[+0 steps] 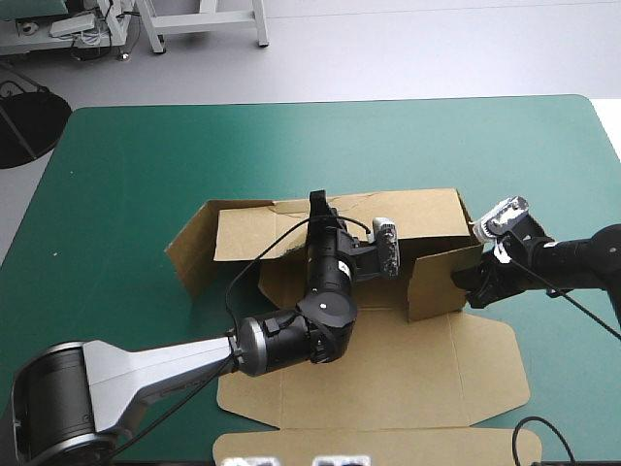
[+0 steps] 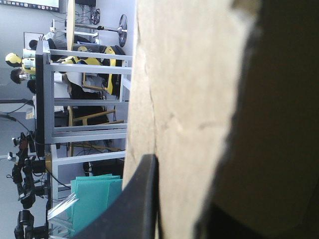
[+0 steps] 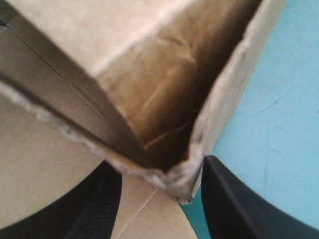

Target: Fold the box

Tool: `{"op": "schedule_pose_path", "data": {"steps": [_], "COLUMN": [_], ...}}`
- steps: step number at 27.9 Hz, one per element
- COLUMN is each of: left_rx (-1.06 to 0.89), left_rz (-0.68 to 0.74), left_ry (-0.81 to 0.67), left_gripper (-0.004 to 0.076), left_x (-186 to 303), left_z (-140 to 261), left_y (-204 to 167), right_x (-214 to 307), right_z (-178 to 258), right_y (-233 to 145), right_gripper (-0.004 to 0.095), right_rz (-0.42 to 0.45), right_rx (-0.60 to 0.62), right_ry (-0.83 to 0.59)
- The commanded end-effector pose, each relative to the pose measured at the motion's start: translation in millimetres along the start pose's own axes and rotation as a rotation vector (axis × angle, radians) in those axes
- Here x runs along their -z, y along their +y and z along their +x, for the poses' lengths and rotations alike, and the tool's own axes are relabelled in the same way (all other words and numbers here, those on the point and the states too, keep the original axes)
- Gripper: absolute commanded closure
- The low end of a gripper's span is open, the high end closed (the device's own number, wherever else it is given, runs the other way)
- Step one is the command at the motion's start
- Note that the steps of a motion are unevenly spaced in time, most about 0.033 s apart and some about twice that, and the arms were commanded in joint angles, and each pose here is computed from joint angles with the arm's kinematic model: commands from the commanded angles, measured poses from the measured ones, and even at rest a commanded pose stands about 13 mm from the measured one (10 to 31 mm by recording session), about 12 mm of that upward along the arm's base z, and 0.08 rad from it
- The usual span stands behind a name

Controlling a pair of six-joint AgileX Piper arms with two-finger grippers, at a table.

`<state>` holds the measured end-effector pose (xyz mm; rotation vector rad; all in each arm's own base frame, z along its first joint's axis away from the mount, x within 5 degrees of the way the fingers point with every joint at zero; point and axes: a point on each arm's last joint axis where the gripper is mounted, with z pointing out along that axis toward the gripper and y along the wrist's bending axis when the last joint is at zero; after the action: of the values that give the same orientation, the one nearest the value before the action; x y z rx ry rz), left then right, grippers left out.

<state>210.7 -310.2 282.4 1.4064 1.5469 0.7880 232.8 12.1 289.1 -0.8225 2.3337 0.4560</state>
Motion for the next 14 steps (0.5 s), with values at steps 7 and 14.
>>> {"op": "schedule_pose_path", "data": {"steps": [7,14], "left_rx": [0.058,0.057], "left_rz": [0.081,0.098], "left_ry": [-0.08,-0.133], "left_gripper": [0.0733,0.0733], "left_x": [5.0,5.6], "left_z": [-7.6,-12.5], "left_y": [-4.4,-5.9], "right_x": [-4.2,-12.2], "right_z": [-16.1,-16.5], "right_y": [-7.0,-13.9], "right_gripper": [0.0445,0.0877], "right_rz": [0.03,0.027], "right_rx": [-0.076,-0.115], "right_ry": [-0.21,-0.224]}}
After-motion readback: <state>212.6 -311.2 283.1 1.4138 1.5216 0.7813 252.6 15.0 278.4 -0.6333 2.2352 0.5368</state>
